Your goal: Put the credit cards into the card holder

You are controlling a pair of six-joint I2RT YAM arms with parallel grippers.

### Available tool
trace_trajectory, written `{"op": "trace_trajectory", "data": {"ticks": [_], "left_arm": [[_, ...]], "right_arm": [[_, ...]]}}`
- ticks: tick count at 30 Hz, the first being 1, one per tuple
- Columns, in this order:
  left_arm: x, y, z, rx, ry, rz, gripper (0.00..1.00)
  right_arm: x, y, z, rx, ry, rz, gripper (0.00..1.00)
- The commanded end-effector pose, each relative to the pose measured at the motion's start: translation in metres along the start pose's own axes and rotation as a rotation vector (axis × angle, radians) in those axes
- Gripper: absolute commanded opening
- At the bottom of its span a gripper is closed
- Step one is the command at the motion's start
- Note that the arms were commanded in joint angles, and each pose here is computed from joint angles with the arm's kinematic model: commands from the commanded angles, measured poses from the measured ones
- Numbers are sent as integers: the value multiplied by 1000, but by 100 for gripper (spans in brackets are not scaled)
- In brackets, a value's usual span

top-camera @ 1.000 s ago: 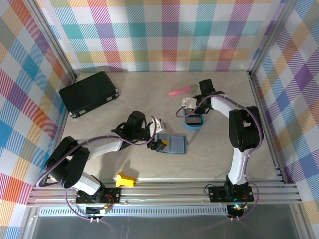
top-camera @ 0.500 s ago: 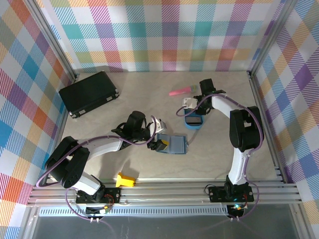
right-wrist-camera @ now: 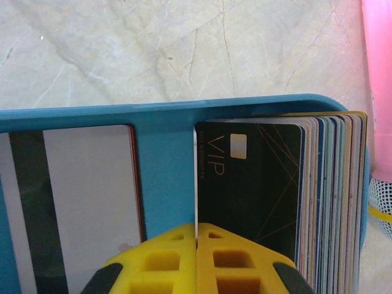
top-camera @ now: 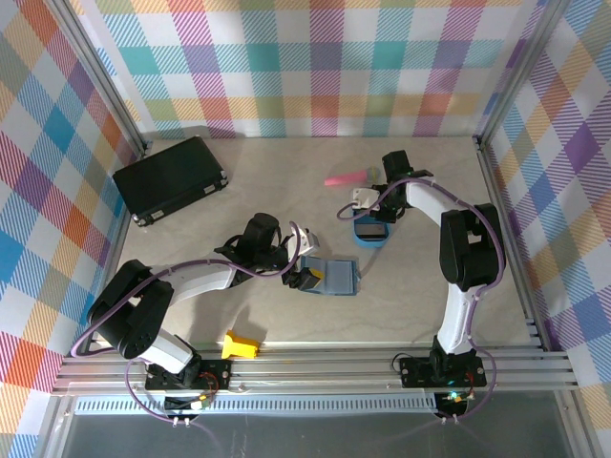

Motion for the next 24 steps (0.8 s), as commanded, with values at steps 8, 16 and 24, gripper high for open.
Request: {"op": "trace_trajectory", "data": {"ticks": [8, 16, 24], "left_arm": [[4, -1, -12, -48, 24, 9, 78], [3, -1, -12, -50, 26, 11, 78], [3, -1, -13, -53, 23, 13, 78]], "right_arm": [[-3, -27, -3, -27, 51, 4, 0], [4, -28, -2, -22, 69, -42, 0], [2, -47, -12, -83, 110, -21, 0]]}}
Point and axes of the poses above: each hand's point on the last joint's axis, 136 mm out from that joint toward the fingers, its own y axis out along the fingers, its own x axis along the line the jaws close on, z = x × y, the point moved 5 cm from there along -y, back along the fingers, and after that the axes turned 14 degrees about y, right-handed, at the moved point
